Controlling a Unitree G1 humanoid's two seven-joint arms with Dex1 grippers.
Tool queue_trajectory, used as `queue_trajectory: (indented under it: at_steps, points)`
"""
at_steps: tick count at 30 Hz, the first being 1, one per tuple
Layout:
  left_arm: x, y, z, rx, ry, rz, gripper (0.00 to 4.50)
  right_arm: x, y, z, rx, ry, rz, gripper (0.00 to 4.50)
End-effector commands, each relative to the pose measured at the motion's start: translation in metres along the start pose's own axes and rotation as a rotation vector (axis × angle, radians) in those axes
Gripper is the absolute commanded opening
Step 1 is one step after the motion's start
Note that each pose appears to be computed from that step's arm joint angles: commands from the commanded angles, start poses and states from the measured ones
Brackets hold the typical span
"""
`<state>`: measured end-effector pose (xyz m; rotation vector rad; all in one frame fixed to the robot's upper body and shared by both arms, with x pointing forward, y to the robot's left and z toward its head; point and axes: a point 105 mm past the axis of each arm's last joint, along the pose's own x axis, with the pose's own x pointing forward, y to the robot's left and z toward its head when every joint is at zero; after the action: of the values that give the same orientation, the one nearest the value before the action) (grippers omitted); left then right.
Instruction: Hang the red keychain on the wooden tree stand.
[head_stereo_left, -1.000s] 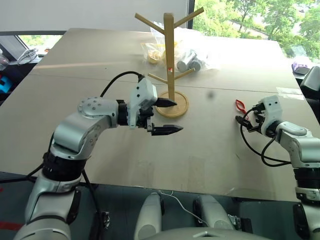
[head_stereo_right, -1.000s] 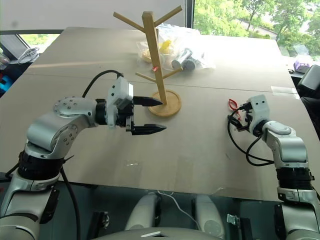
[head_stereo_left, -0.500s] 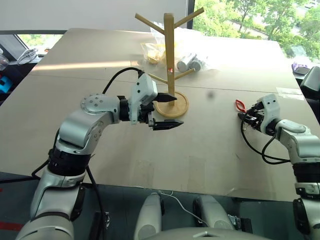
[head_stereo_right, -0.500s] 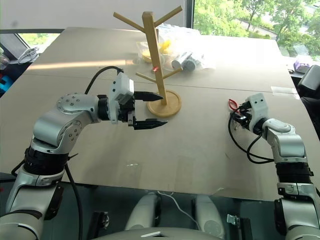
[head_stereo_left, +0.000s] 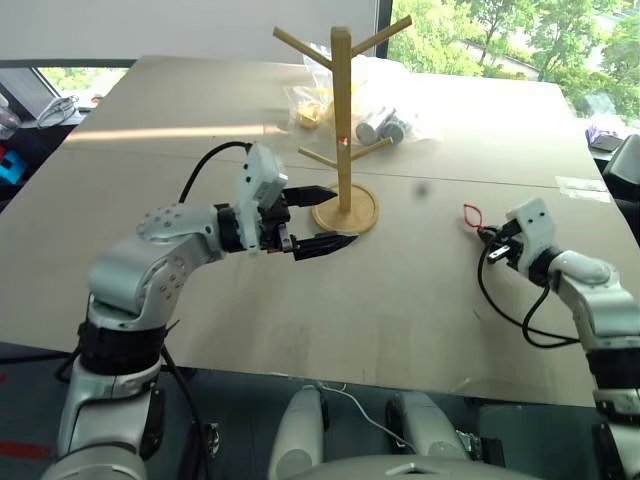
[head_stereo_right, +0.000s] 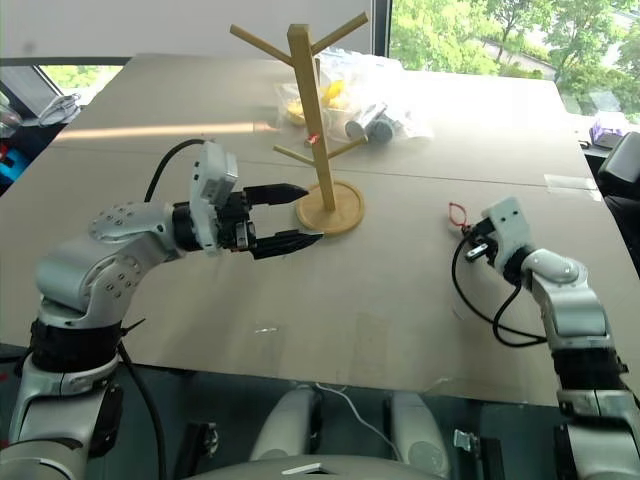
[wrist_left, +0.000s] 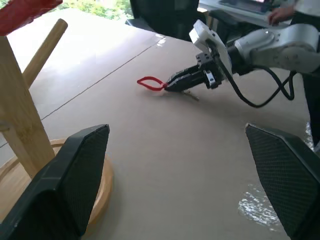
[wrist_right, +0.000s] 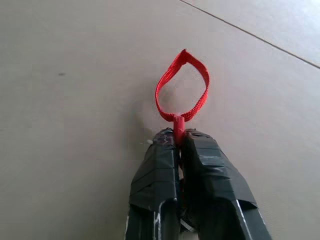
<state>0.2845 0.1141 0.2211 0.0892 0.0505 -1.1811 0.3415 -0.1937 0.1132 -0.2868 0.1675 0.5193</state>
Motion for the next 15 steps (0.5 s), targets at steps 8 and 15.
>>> queue_trajectory:
  at_steps: [8, 15]
  points:
    - [-0.041, -0.018, 0.029, -0.132, -0.204, 0.192, 4.5, -0.015, 0.093, 0.113, -0.408, -0.592, 0.212, 0.04]
    - [-0.054, -0.019, 0.045, -0.131, -0.258, 0.264, 4.5, 0.002, 0.097, 0.137, -0.521, -0.752, 0.203, 0.04]
